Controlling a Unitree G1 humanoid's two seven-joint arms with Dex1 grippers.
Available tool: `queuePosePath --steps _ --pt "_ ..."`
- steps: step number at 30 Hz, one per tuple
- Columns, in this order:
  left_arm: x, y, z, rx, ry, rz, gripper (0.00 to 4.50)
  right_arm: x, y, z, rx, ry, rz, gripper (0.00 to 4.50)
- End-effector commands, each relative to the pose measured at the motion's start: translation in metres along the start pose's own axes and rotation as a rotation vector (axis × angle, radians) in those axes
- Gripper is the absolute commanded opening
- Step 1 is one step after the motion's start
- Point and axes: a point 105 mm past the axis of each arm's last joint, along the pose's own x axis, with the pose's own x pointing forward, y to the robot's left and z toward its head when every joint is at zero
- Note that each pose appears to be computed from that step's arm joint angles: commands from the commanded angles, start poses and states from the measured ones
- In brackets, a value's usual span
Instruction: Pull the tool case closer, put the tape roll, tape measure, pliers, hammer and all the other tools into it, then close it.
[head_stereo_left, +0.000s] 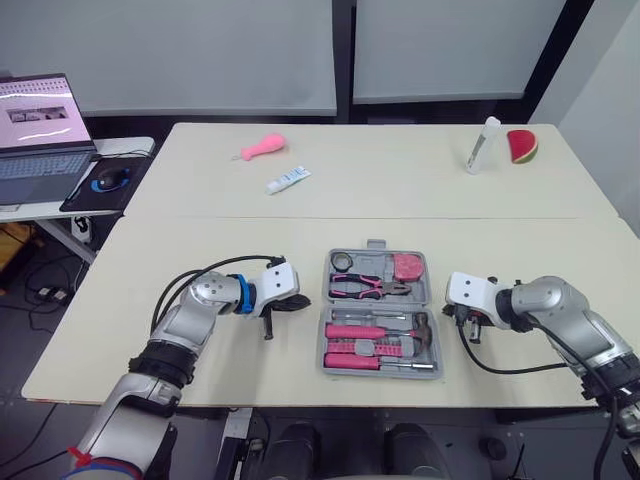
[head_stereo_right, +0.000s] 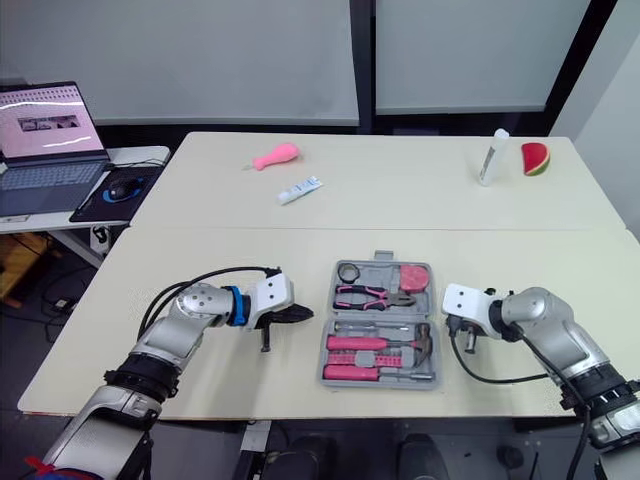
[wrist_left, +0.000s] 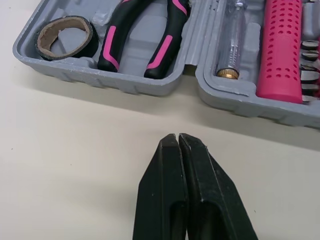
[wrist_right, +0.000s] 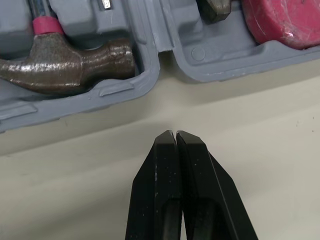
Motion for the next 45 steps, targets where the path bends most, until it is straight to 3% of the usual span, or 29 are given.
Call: queuePosePath --steps 1,9,20,34,45 --pt "0.010 0.003 0.004 0.027 -0.006 0.019 0.03 0.005 -0.001 0.004 -0.030 -0.007 0.001 0.00" --pt "0.033 -0.006 0.016 0.055 -0.028 -0.029 0.03 0.019 -0.006 0.021 -0.090 -0.030 0.006 0.00" --pt "0.050 -0.034 0.036 0.142 -0.092 -0.132 0.03 0.018 0.013 0.044 -0.118 -0.086 0.060 0.00" --pt "0.048 -0.064 0.040 0.154 -0.113 -0.196 0.03 0.007 0.049 0.042 -0.064 -0.096 0.107 0.00" --pt "0.046 -0.072 0.036 0.146 -0.097 -0.207 0.03 0.009 0.054 0.036 -0.048 -0.075 0.091 0.00"
